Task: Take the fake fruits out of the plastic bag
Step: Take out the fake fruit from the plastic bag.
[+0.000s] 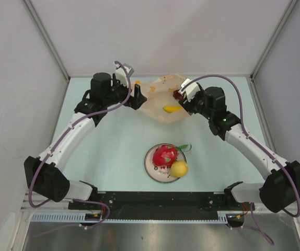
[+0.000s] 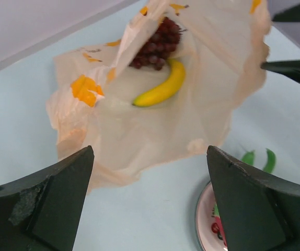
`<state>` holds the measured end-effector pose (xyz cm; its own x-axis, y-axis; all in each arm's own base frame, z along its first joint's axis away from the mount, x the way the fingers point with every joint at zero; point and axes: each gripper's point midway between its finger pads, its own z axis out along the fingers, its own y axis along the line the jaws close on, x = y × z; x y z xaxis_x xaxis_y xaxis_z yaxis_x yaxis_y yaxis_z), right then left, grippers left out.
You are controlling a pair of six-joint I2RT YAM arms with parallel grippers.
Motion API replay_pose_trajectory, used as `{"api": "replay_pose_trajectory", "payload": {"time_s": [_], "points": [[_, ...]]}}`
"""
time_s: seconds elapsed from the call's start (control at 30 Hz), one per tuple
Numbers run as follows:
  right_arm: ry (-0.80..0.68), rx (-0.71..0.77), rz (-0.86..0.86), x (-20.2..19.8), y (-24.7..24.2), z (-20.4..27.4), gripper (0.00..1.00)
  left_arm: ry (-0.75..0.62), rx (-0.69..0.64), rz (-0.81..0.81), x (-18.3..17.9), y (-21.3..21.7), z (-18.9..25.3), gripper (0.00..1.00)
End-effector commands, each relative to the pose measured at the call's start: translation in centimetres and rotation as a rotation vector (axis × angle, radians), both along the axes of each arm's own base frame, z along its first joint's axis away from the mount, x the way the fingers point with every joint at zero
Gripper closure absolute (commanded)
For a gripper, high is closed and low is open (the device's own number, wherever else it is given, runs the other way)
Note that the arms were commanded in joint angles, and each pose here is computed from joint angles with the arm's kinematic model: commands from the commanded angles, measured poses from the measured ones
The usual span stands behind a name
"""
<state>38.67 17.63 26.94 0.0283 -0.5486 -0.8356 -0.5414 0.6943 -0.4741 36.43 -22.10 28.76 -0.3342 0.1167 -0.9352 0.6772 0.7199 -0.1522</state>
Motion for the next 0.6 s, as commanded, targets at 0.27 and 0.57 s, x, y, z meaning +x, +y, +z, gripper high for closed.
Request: {"api": "replay_pose_trajectory", "payload": {"time_s": [0.27,0.57], "points": [[-0.113,0.215,0.117,-2.3,5.8,6.2,0.26,-0.211,0.143,0.168,2.0,3.4,3.5,0.06],[-0.08,0.188,0.078,-0.6,6.3,3.9,0.27,-0.069,0.079,-0.064,0.3,-1.2,0.6,0.06]]}}
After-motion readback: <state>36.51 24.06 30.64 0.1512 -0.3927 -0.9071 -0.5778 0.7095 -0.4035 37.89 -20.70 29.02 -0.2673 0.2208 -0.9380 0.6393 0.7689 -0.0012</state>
